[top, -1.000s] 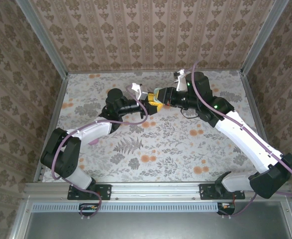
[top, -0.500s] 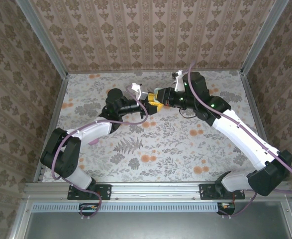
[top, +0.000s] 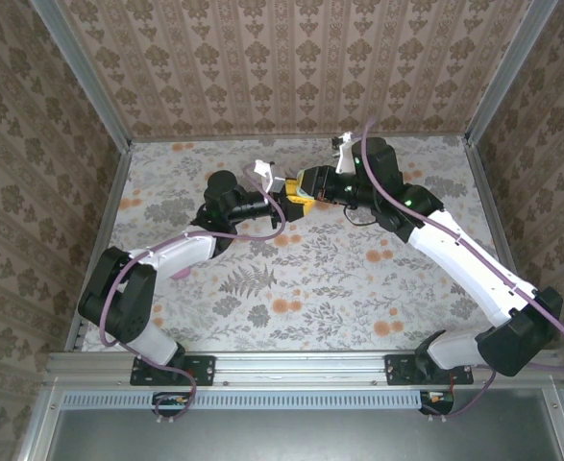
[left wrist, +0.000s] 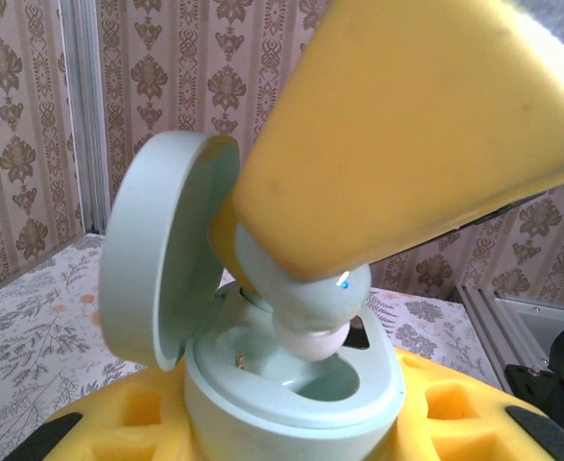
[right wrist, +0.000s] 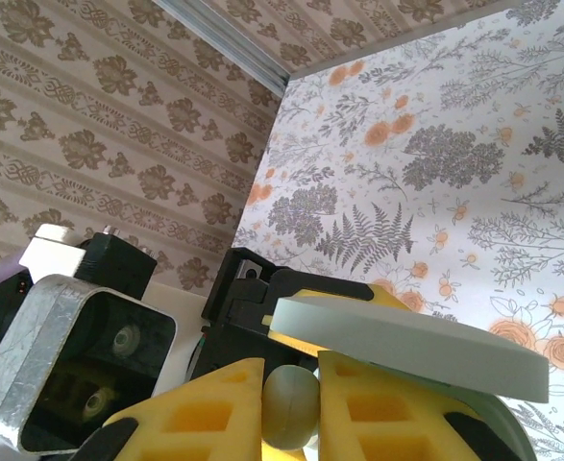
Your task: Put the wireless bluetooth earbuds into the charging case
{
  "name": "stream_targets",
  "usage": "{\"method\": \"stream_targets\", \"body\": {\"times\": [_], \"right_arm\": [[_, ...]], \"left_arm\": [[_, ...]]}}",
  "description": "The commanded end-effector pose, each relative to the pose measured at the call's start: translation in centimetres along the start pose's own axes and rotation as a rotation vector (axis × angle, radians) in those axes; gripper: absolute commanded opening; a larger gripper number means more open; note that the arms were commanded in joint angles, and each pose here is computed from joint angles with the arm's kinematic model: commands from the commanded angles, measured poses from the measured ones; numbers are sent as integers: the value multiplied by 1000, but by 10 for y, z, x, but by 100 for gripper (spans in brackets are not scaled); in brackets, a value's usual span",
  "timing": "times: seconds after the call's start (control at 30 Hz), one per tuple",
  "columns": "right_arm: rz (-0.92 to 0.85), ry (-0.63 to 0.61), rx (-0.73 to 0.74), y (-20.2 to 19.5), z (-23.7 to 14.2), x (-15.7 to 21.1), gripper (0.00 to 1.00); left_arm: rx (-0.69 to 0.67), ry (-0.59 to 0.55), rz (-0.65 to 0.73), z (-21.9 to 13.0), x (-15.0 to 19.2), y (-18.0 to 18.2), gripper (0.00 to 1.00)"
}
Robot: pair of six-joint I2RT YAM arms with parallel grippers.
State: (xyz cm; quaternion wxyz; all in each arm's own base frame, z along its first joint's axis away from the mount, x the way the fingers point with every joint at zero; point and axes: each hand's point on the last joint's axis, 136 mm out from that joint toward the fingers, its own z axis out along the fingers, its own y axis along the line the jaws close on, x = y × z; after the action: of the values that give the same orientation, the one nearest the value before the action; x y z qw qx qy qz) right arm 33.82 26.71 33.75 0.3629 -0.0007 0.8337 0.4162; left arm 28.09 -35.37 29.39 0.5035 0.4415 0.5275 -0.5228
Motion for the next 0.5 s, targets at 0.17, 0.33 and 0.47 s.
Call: {"method": "stream_targets", "body": {"times": [0.17, 0.33, 0.47], "right_arm": [[-9, 27, 29, -7, 2, 10, 19], [-15, 48, 42, -10, 2, 15, 20], [-16, 61, 59, -14, 3, 18, 20]], "left_arm": [[15, -59, 47, 2, -25, -5, 31], [12, -65, 49, 2, -26, -5, 30], [11, -66, 48, 2, -26, -5, 30]]}}
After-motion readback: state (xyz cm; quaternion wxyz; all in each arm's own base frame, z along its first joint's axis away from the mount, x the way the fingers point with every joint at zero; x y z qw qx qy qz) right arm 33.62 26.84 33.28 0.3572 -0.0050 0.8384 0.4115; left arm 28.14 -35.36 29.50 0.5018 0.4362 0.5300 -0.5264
